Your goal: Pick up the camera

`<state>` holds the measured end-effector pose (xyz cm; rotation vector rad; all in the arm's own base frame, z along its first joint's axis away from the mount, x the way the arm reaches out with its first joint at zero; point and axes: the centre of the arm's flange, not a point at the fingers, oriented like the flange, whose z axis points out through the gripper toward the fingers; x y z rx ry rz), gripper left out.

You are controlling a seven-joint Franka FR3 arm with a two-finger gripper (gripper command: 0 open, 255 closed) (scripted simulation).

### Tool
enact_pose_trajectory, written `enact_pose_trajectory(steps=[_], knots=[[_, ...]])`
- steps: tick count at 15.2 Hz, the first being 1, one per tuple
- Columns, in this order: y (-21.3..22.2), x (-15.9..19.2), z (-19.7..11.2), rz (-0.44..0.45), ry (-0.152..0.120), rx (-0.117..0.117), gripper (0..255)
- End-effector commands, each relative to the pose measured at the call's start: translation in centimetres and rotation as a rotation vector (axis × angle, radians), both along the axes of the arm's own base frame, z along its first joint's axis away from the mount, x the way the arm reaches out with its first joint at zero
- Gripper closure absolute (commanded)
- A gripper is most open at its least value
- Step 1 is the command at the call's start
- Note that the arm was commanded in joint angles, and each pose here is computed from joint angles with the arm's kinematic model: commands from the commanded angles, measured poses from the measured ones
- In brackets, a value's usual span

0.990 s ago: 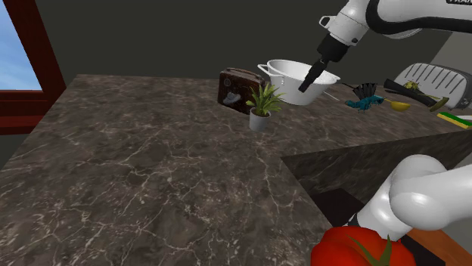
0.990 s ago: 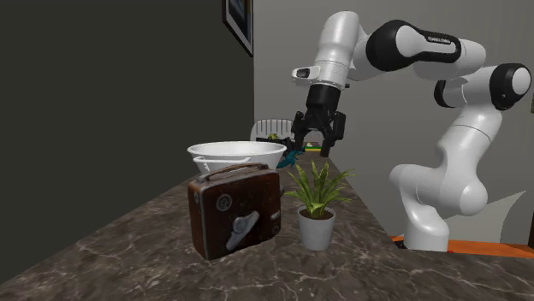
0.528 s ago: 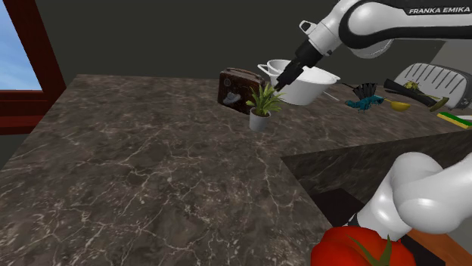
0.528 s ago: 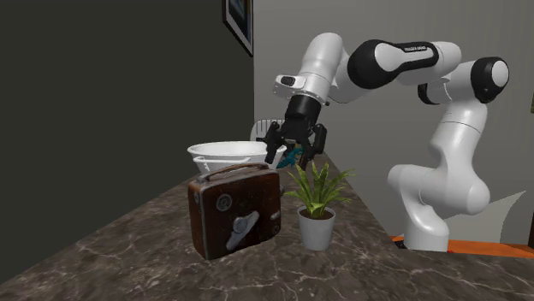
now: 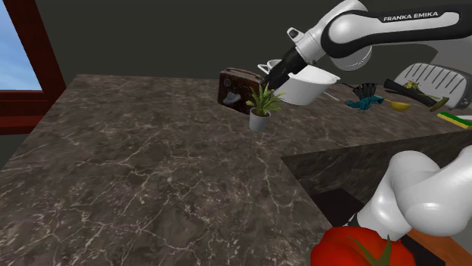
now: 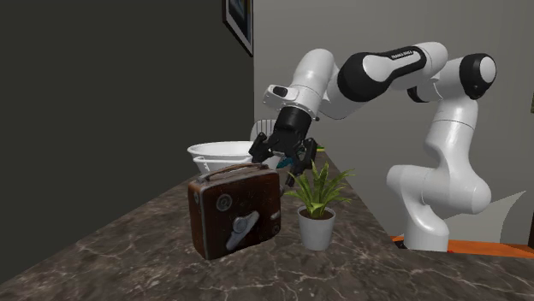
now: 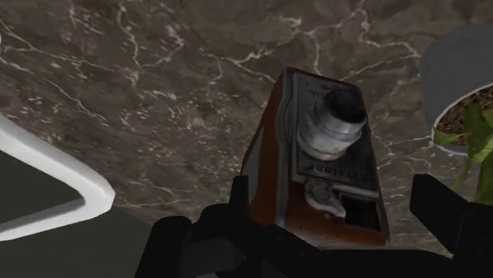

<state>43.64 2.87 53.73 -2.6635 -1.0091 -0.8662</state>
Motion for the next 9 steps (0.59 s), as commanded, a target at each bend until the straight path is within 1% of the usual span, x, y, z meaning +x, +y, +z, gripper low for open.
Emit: enact_pose_trajectory(steps=[1, 2, 4, 5, 9], knots=[[-0.05, -0.1, -1.1, 0.001, -0.001, 0.0, 0], [-0.05, -0.1, -1.93, 0.001, -0.001, 0.0, 0], [-0.05, -0.1, -1.93, 0.001, -0.001, 0.0, 0], [-0.05, -0.04, -1.92, 0.001, -0.001, 0.0, 255], [-0.04, -0.05, -1.93, 0.001, -0.001, 0.0, 255]])
